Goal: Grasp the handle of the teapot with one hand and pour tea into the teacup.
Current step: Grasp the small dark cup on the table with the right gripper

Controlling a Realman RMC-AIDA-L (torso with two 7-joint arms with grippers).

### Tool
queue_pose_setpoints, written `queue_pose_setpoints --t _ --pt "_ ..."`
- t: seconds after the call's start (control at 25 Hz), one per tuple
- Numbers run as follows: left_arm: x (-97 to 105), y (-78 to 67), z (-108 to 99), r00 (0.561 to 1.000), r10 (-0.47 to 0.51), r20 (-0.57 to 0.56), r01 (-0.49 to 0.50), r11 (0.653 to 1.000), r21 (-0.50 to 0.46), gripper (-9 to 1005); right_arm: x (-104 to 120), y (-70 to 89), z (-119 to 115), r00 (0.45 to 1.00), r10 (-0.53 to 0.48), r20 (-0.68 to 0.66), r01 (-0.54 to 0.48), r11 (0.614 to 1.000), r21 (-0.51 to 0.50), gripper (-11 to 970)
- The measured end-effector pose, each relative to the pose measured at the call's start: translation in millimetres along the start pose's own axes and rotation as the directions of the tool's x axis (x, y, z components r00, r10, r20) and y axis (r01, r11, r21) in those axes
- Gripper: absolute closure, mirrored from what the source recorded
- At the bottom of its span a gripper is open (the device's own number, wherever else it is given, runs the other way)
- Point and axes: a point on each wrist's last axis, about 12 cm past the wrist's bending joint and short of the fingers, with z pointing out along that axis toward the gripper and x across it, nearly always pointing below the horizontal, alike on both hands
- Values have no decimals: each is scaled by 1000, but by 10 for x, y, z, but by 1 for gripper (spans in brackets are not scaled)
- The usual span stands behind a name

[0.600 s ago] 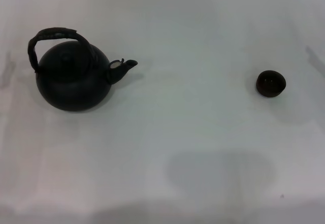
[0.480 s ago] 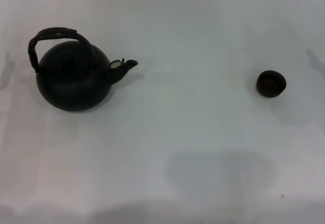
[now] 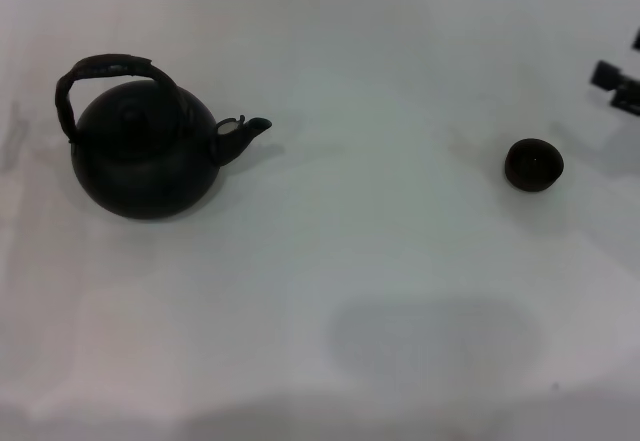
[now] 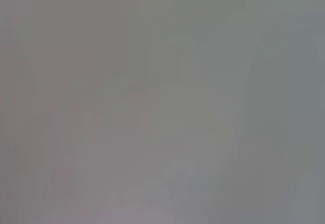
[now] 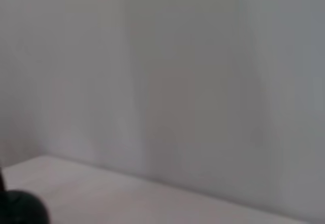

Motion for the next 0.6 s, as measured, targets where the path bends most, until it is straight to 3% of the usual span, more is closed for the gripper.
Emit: queue_pose_setpoints --t 0.28,0.6 --pt "-3 9 36 1000 8 -9 -8 1000 -2 108 -25 86 373 992 -27 -125 12 993 -118 116" --pt "-18 31 77 1000 14 -11 -14 1000 -9 110 11 99 548 977 -52 -206 27 992 -123 116"
